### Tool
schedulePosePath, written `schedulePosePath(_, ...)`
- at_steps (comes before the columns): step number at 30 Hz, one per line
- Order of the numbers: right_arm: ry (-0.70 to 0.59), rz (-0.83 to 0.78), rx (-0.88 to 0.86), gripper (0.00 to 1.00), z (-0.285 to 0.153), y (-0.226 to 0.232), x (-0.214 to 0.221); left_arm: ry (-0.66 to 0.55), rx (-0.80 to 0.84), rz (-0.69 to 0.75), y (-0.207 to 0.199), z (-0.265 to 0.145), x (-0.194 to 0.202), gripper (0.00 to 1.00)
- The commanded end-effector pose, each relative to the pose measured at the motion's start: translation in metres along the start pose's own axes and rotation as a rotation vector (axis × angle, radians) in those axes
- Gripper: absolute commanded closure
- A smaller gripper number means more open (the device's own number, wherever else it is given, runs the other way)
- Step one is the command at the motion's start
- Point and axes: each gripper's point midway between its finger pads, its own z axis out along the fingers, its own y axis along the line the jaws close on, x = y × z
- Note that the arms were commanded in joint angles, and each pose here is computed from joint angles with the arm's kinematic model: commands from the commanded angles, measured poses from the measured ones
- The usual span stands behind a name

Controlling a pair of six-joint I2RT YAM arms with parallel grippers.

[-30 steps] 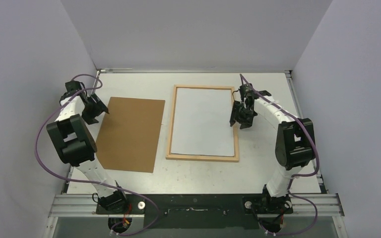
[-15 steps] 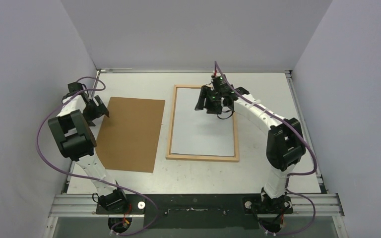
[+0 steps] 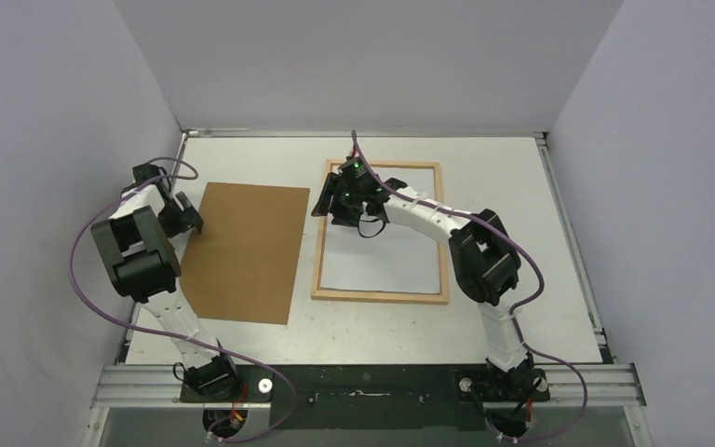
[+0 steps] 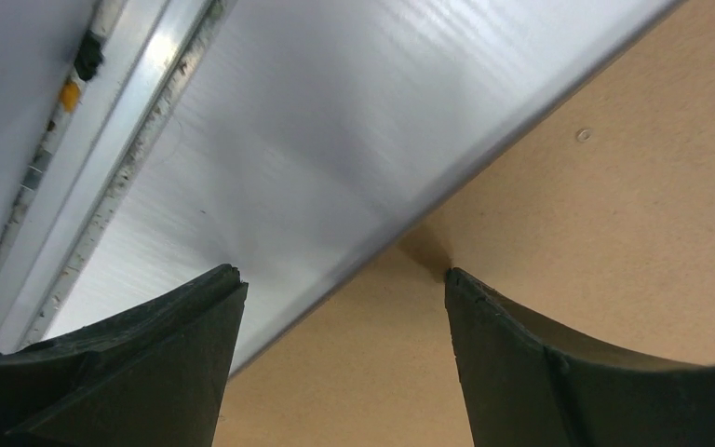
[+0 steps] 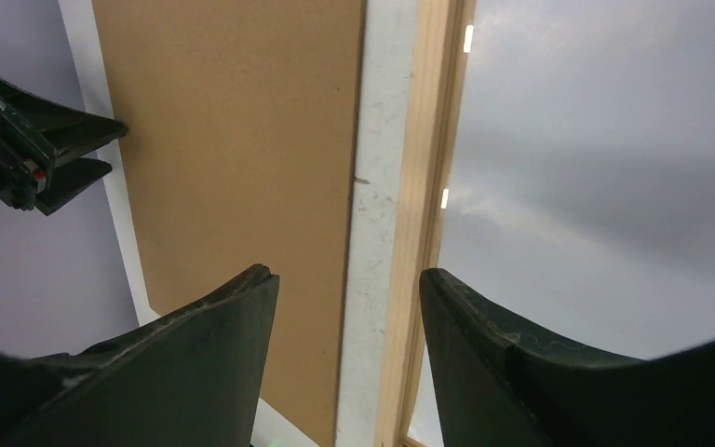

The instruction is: Put the photo into the frame

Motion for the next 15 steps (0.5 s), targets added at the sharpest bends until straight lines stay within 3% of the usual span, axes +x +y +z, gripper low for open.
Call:
schedulePosePath(1, -0.083, -0.012, -0.055, 0.42, 0.001, 0.046, -0.004, -0.014, 0.022, -0.037, -0.002, 0.002, 0.003, 0.23)
schedulePosePath(7, -0.072, -0.017, -0.013, 0.45, 0.032, 0.055, 0.021, 0.019, 0.050, -0.062, -0.008, 0.005, 0.014, 0.29)
schedulePosePath(11, -0.052, -0.116, 0.076, 0.46, 0.052, 0.054, 0.036, 0.039, 0.063, -0.064, -0.010, 0.005, 0.020, 0.40)
schedulePosePath(15, -0.064, -0.134, 0.139, 0.47, 0.061, 0.046, 0.038, 0.042, 0.047, -0.076, -0.007, 0.005, 0.023, 0.41)
